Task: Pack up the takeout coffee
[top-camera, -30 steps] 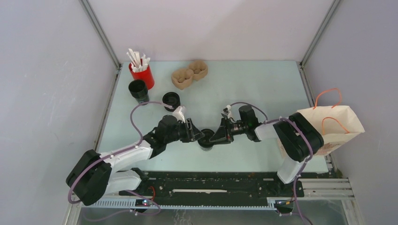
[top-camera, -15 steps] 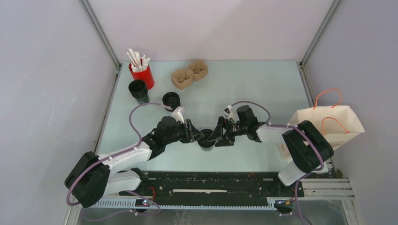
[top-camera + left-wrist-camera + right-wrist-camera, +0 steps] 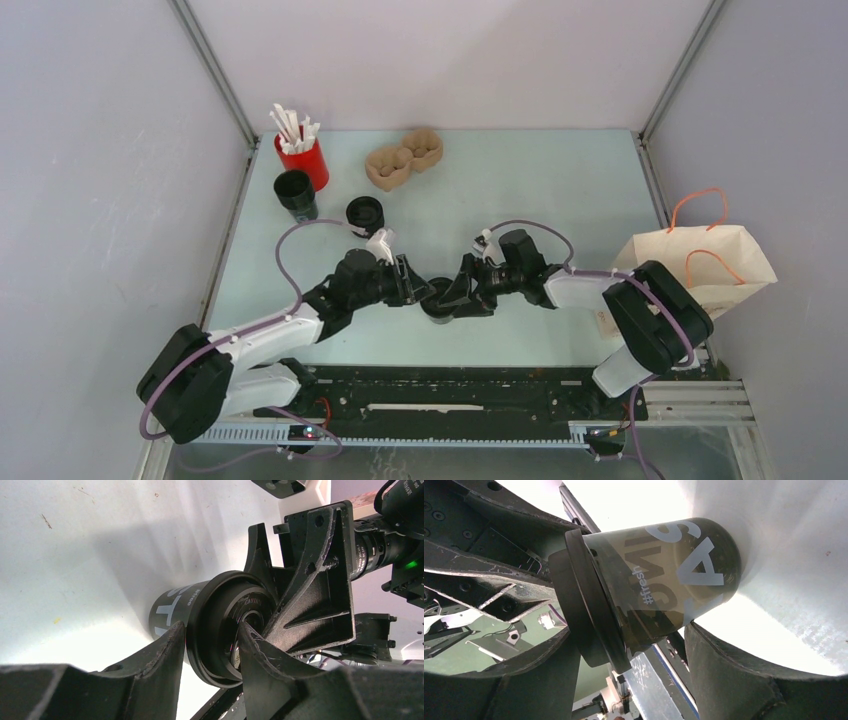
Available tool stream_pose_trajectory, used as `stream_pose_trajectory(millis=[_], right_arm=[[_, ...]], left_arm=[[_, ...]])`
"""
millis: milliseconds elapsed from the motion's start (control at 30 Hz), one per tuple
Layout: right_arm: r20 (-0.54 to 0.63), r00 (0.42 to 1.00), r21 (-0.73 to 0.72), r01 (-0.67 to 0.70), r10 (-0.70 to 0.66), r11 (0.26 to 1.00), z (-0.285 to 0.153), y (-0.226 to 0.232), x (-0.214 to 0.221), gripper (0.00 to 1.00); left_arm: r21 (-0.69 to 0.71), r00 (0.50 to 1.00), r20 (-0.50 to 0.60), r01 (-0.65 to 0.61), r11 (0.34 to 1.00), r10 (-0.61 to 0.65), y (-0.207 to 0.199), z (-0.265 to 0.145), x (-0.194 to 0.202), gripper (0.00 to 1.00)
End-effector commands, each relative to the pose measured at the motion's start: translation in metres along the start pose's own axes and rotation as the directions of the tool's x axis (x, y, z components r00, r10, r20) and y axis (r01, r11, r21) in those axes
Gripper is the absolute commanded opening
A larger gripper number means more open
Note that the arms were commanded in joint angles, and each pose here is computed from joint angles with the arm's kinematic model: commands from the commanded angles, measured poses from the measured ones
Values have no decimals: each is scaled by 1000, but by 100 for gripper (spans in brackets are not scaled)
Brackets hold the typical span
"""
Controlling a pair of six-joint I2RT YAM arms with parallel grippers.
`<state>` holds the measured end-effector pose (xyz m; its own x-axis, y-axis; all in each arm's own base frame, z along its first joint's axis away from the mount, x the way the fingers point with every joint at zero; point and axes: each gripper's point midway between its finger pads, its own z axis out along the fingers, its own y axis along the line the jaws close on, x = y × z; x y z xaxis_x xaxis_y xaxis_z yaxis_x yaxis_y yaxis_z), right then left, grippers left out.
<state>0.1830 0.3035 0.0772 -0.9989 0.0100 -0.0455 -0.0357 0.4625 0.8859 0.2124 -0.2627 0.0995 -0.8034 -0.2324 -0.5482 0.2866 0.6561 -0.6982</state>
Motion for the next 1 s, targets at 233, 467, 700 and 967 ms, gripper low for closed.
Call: stream_pose_trajectory(millis=[233, 467, 700, 967], right_arm=[[81, 992, 228, 79, -100, 970, -26, -18, -4, 85], [129, 967, 84, 209, -218, 974, -48, 53, -1, 84], [116, 957, -63, 273, -265, 960, -30, 96, -1, 60], [102, 947, 64, 299, -304, 952, 4, 61, -5, 42]], left_arm=[[-224, 984, -176, -35, 974, -5, 57, -10, 55, 47], [-219, 983, -183, -39, 975, -1, 52, -7, 55, 47], [-216, 984, -180, -41, 975, 1, 51, -6, 54, 47], [-219, 984, -179, -42, 975, 2, 51, -6, 54, 47]])
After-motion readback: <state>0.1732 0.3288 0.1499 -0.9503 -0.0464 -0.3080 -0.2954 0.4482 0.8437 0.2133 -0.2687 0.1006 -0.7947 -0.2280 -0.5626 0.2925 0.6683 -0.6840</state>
